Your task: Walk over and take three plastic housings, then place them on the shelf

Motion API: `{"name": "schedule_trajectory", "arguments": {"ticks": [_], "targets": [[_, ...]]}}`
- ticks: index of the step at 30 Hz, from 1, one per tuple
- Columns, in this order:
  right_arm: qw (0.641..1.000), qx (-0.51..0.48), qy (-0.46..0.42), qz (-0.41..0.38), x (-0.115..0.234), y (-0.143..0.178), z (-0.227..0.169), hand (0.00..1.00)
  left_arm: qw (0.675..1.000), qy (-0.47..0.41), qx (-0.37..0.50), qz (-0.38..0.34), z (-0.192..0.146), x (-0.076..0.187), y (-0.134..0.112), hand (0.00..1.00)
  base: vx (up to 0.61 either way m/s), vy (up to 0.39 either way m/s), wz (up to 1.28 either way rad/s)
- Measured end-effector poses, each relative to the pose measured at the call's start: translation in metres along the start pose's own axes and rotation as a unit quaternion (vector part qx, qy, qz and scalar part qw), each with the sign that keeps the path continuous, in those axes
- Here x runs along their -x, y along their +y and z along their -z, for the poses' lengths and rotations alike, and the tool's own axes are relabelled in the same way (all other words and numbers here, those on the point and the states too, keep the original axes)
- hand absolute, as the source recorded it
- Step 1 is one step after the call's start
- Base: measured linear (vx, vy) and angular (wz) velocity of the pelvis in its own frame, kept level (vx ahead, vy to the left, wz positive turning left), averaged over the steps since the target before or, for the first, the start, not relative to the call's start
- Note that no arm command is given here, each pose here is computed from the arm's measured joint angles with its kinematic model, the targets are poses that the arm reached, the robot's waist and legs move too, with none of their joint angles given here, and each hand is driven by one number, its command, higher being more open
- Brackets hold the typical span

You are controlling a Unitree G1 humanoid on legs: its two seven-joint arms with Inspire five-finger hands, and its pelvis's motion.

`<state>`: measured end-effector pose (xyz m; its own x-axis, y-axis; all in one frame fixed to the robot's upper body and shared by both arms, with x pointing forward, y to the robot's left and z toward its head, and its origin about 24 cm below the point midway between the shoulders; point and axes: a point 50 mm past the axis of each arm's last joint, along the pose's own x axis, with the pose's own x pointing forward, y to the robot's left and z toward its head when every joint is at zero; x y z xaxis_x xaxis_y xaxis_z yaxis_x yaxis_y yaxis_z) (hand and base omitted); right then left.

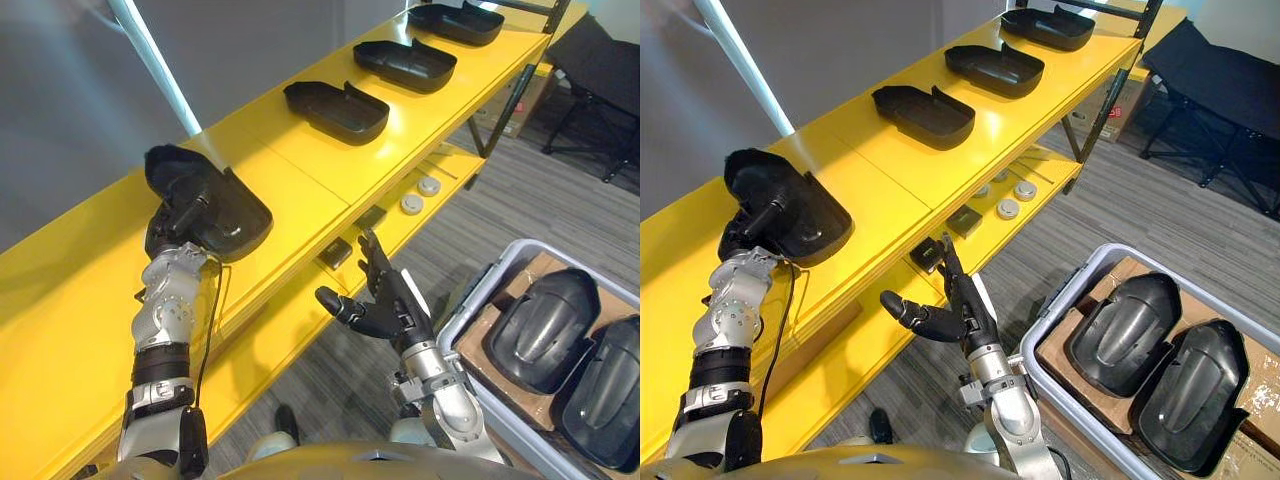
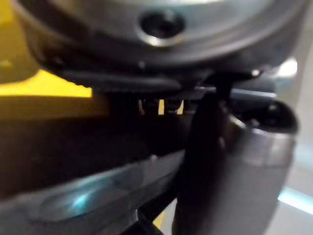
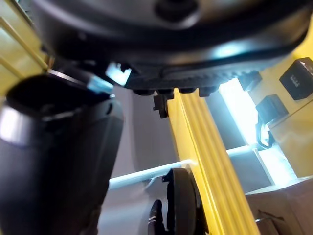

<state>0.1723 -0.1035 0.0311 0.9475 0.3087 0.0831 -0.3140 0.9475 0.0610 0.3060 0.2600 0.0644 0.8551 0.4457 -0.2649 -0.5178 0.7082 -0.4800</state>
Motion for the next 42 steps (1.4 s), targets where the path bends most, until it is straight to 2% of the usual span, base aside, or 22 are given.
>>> {"name": "schedule_trajectory", "arguments": {"ticks": [5, 13, 19, 25, 29, 32, 34, 36, 39, 42], "targets": [[1.0, 0.002, -0.004, -0.024, -0.003, 0.007, -0.002, 1.0, 0.999, -0.017, -0.03, -0.008, -0.005, -0.005, -0.005, 1.0, -0.04, 0.0, 0.05], [0.999, 0.003, -0.005, -0.041, -0.005, 0.012, -0.002, 1.0, 0.986, -0.058, -0.138, -0.077, -0.012, -0.012, -0.002, 1.0, -0.01, 0.0, 0.01], [0.998, 0.007, -0.036, -0.048, -0.012, 0.015, -0.014, 1.0, 0.954, -0.092, -0.254, -0.128, -0.023, -0.013, 0.008, 1.0, 0.0, -0.002, 0.02], [0.992, 0.017, -0.107, -0.068, -0.025, 0.019, -0.044, 1.0, 0.935, -0.086, -0.32, -0.124, -0.026, -0.013, 0.009, 1.0, -0.01, -0.005, 0.04], [0.984, 0.043, -0.16, -0.073, -0.037, 0.015, -0.064, 1.0, 0.935, -0.094, -0.324, -0.112, -0.029, -0.012, 0.008, 1.0, -0.03, -0.007, 0.08], [0.97, 0.104, -0.206, -0.076, -0.044, 0.007, -0.082, 1.0, 0.934, -0.134, -0.319, -0.09, -0.04, -0.003, 0.005, 1.0, -0.02, -0.008, 0.11], [0.96, 0.141, -0.231, -0.078, -0.049, 0.0, -0.093, 1.0, 0.939, -0.179, -0.291, -0.047, -0.051, 0.011, -0.005, 1.0, -0.01, -0.011, 0.13], [0.945, 0.184, -0.262, -0.073, -0.057, -0.011, -0.109, 1.0, 0.939, -0.255, -0.23, 0.028, -0.067, 0.039, -0.026, 1.0, -0.01, -0.016, 0.18], [0.923, 0.231, -0.298, -0.079, -0.065, -0.015, -0.126, 1.0, 0.929, -0.321, -0.17, 0.07, -0.08, 0.061, -0.042, 1.0, -0.02, -0.018, 0.26], [0.903, 0.258, -0.328, -0.099, -0.076, -0.015, -0.142, 1.0, 0.921, -0.351, -0.148, 0.083, -0.081, 0.076, -0.044, 1.0, -0.04, -0.014, 0.16]]}}
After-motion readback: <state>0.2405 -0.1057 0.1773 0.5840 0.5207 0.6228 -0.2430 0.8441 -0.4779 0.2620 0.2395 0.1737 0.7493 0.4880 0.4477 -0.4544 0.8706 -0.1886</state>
